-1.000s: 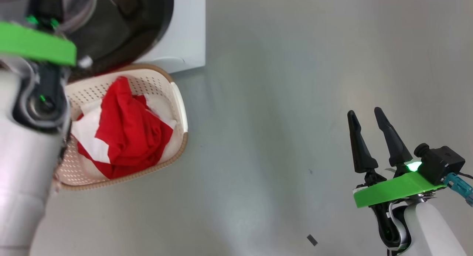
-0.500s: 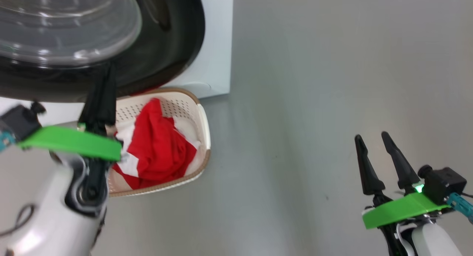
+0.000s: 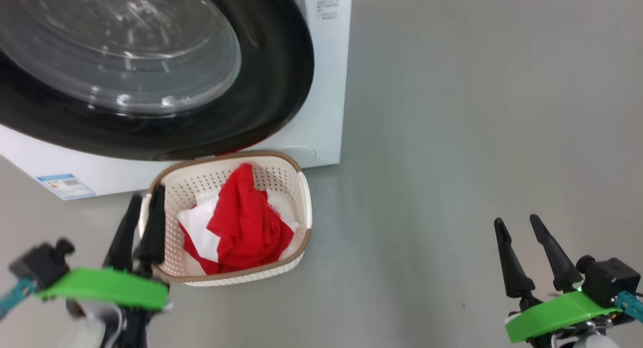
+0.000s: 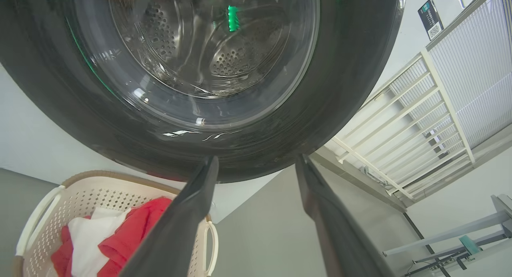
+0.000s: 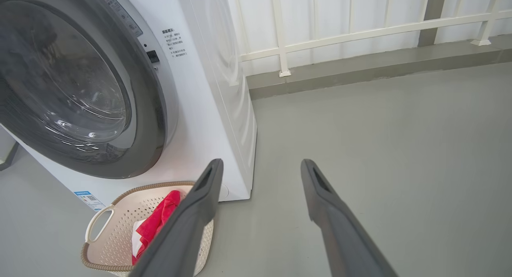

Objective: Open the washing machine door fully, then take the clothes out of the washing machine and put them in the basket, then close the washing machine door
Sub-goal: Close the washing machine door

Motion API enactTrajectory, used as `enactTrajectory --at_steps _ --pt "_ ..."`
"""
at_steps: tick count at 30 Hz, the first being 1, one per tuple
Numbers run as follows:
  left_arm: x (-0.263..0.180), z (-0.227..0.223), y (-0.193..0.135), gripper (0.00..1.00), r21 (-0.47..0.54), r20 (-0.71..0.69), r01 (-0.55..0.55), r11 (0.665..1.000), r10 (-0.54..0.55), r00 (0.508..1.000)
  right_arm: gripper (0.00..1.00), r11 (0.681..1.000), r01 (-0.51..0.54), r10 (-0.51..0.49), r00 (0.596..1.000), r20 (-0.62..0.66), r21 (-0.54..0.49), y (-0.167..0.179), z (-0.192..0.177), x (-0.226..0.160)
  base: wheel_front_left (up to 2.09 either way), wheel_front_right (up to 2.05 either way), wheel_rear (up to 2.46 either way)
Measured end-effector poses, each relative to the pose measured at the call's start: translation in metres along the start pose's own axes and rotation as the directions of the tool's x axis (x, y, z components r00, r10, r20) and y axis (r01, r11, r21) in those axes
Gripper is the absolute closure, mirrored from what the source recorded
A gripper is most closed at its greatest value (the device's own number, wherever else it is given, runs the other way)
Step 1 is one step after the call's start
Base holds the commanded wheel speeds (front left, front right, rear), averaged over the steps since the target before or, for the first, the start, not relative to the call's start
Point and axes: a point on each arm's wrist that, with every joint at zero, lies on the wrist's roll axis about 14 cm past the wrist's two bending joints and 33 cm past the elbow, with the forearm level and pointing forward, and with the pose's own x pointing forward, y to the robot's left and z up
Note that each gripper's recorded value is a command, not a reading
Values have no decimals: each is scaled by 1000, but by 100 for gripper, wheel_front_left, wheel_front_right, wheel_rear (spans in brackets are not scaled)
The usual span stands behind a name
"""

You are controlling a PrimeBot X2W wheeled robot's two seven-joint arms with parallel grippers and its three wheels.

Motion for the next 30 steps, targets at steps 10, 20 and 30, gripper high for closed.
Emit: enactTrajectory --at_steps 10,20,30 --pt "-62 12 36 0 84 38 -115 990 113 993 0 1000 -20 19 1000 -5 -9 4 0 -18 0 0 0" --pt "-109 37 56 0 272 109 -190 943 166 980 0 999 -45 45 999 -4 -18 9 1 -30 0 0 0" --pt "-133 47 48 0 527 155 -211 824 151 976 0 998 -54 54 999 3 -22 11 3 -40 0 0 0"
